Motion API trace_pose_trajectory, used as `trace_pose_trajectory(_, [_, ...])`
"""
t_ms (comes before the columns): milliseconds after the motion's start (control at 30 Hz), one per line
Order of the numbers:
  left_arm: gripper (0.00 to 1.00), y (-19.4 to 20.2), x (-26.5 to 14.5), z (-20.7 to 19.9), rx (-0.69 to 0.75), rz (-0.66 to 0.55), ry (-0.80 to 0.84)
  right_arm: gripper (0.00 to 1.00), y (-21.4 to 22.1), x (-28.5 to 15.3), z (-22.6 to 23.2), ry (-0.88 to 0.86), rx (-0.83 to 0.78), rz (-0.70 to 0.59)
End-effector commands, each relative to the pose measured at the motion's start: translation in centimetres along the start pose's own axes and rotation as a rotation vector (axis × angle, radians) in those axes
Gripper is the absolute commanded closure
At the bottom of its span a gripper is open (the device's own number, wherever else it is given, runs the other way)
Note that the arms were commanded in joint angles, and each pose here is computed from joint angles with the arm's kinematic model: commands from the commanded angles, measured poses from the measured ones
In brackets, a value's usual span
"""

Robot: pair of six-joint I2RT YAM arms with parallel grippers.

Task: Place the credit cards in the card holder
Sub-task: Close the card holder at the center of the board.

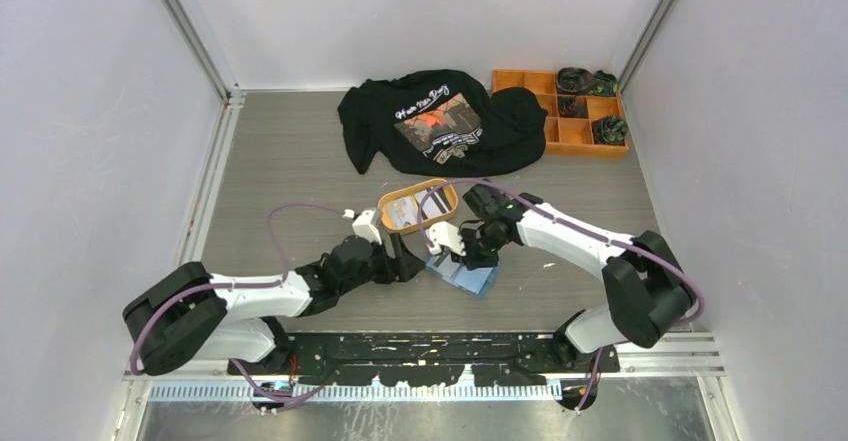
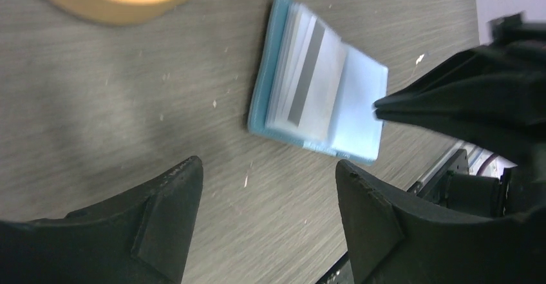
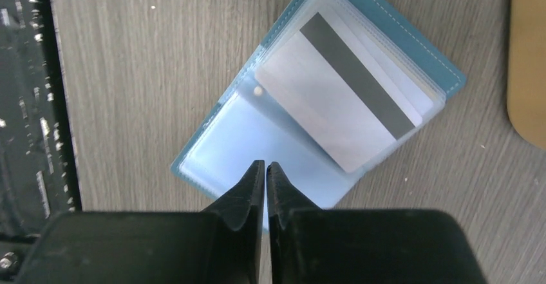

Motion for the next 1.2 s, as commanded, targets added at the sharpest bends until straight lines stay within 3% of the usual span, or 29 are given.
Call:
trace_pose_trajectory(0, [0.28, -2.7, 1.6, -1.3, 0.041, -0.039, 0.036, 0.92, -1.2, 1.4, -2.5, 0.13, 0.019, -0.009])
trace_pose_trajectory(200, [0.43, -2.8, 4.1, -1.1, -0.082, -0.005, 0.084, 0.94, -0.1, 2.4, -2.9, 0.143, 0.001, 0.044])
trace_pose_trajectory(367, [0.49, -2.5, 6.1, -1.5, -0.168, 0.03, 0.156, 0.95, 0.5, 2.7, -3.1, 0.154, -0.01, 0.068])
trace_pose_trajectory(867, [0.5, 1.2, 6.4, -1.5, -0.232, 0.165, 0.116, 0.94, -1.4, 3.4, -5.8, 0.336, 0.084, -0.037])
trace_pose_trajectory(1167, [0.5, 2.0, 5.3, -1.1, -0.243, 0.13, 0.075, 0.93, -3.3, 2.2, -4.9, 0.293, 0.11, -0.107])
Point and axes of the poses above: each gripper's point midway between its finger pads, its own x axis out along the fingers, its own z axis along the line the jaws close on, y = z × x, the point moved 1 cm from there along -x, back along the fingers, and after that the axes turned 8 degrees about x, right-handed, at the moved point
